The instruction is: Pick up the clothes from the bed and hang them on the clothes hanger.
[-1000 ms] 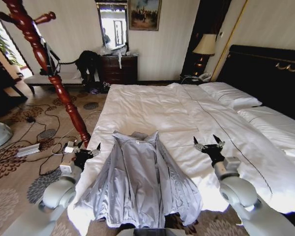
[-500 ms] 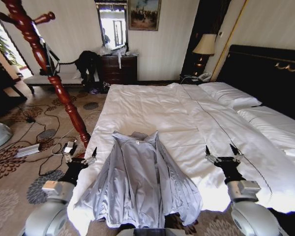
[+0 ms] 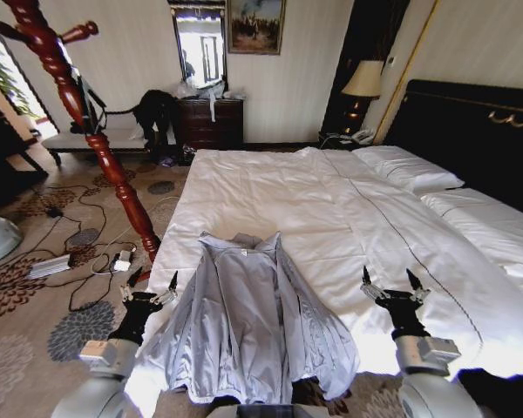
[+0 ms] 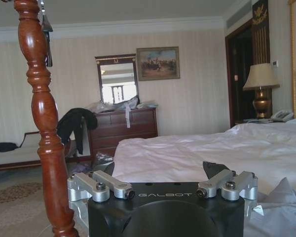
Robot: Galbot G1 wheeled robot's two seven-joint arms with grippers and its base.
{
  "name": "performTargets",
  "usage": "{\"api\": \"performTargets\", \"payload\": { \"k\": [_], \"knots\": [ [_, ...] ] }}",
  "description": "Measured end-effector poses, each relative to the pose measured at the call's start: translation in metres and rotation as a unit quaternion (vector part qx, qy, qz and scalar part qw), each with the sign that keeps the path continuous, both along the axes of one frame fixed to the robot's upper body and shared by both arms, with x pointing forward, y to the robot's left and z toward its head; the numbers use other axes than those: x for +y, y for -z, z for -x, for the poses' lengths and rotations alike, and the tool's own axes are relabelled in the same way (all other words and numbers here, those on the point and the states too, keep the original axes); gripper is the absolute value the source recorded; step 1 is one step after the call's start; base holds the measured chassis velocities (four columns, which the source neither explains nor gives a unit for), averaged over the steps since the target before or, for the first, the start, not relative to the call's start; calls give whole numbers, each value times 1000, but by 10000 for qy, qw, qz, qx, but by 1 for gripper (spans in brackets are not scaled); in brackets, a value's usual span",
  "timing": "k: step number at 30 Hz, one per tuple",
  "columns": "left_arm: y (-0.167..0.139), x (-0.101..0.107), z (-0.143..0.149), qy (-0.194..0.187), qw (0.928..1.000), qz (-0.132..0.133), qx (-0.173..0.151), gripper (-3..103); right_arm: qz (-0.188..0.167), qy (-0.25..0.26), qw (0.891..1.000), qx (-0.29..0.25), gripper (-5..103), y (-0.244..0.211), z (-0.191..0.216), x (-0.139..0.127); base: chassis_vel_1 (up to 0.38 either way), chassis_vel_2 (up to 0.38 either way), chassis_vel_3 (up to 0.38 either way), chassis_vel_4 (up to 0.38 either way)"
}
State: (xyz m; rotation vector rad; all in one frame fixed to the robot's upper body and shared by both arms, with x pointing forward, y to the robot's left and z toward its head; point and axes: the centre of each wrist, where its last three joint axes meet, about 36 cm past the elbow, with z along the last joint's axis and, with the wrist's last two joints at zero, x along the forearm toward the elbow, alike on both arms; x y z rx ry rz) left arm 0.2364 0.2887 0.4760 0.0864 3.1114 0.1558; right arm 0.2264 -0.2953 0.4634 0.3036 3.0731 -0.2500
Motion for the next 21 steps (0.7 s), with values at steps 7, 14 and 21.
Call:
{"api": "performTargets", "payload": {
  "k": [7, 14, 21],
  "knots": [
    [-18, -2, -2, -131, 9999, -4, 60, 100, -43, -35, 10000, 68, 100, 5, 4, 12, 0, 0, 0, 0],
    [-86, 11, -23, -429, 9988, 188, -172, 100, -101, -75, 9999, 60, 100, 5, 6, 20, 0, 0, 0, 0],
    [-182, 50, -46, -646, 9964, 76, -537, 100, -171, -231, 9995, 157, 100, 9, 6, 25, 0, 0, 0, 0]
  ]
}}
